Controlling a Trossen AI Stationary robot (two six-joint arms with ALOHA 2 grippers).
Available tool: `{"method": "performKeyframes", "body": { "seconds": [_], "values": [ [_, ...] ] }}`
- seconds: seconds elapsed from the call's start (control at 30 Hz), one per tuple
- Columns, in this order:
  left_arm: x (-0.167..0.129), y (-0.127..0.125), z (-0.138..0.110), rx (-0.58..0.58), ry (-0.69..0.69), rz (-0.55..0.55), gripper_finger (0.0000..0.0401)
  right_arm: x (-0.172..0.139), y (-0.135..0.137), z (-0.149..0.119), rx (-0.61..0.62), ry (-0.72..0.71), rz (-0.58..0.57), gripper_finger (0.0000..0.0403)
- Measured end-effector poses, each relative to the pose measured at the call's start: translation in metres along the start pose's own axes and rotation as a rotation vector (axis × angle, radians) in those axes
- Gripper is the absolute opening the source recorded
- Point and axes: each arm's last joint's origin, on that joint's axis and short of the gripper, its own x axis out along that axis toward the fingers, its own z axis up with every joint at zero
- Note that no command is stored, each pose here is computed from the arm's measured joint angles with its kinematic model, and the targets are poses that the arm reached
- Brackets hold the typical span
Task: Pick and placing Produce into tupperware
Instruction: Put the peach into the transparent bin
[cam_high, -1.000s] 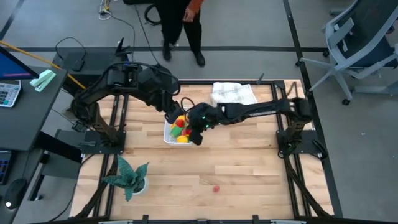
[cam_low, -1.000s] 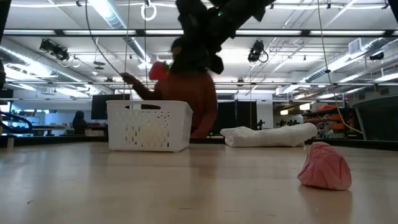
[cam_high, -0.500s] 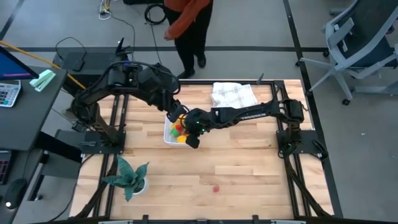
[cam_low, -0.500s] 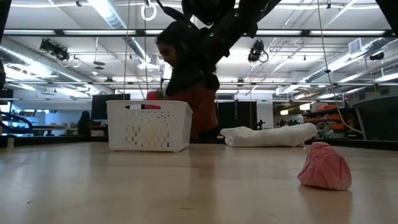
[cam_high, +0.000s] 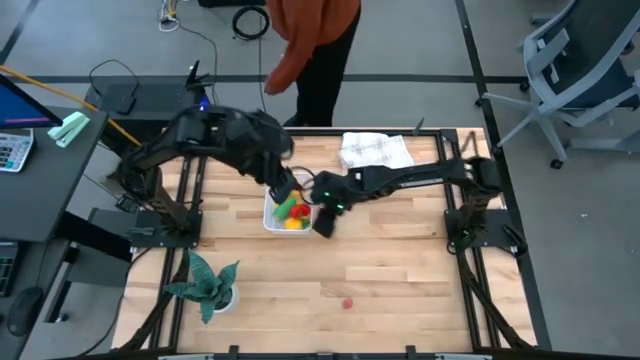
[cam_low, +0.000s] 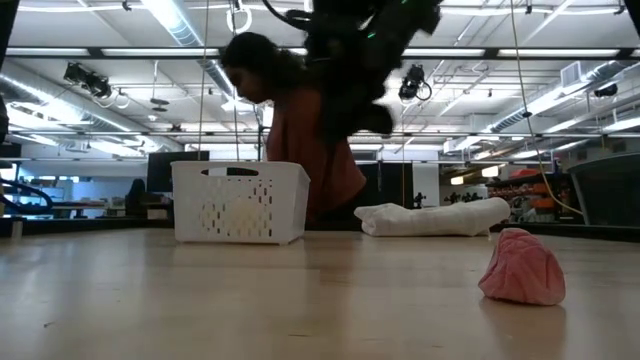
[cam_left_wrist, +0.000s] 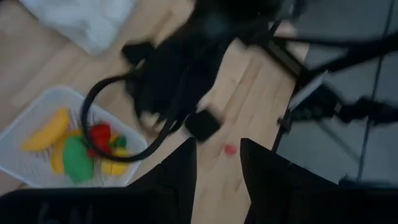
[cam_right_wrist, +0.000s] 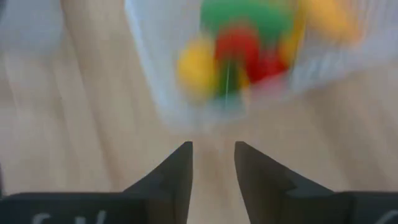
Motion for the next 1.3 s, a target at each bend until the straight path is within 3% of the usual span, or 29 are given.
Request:
{"method": "performKeyframes", "body": {
  "seconds": [0.13,0.27,0.4,0.5,0.8,1.03,1.3],
  "values": [
    [0.021,-0.017,-0.011,0.06,0.072,-0.002,0.0137,-0.035,0.013,-0.036,0.01,0.242,-0.075,0.0124],
    [0.056,-0.039,-0.026,0.195,0.162,-0.002,0.0143,-0.074,0.034,-0.07,-0.009,0.339,-0.176,0.0124],
    [0.098,-0.06,-0.046,0.278,0.263,0.019,0.0149,-0.11,0.053,-0.099,0.004,0.307,-0.265,0.0124],
    [0.134,-0.072,-0.062,0.303,0.327,0.045,0.0151,-0.134,0.063,-0.117,0.085,0.256,-0.287,0.0124],
    [0.253,-0.094,-0.109,0.414,0.41,0.077,0.0153,-0.185,0.079,-0.15,0.253,-0.051,-0.279,0.0124],
    [0.323,-0.097,-0.134,0.277,0.432,-0.005,0.0167,-0.193,0.087,-0.164,0.274,-0.08,-0.25,0.0124],
    [0.354,-0.096,-0.16,0.219,0.486,0.026,0.0168,-0.189,0.095,-0.172,0.255,-0.069,-0.253,0.0124]
  ]
}}
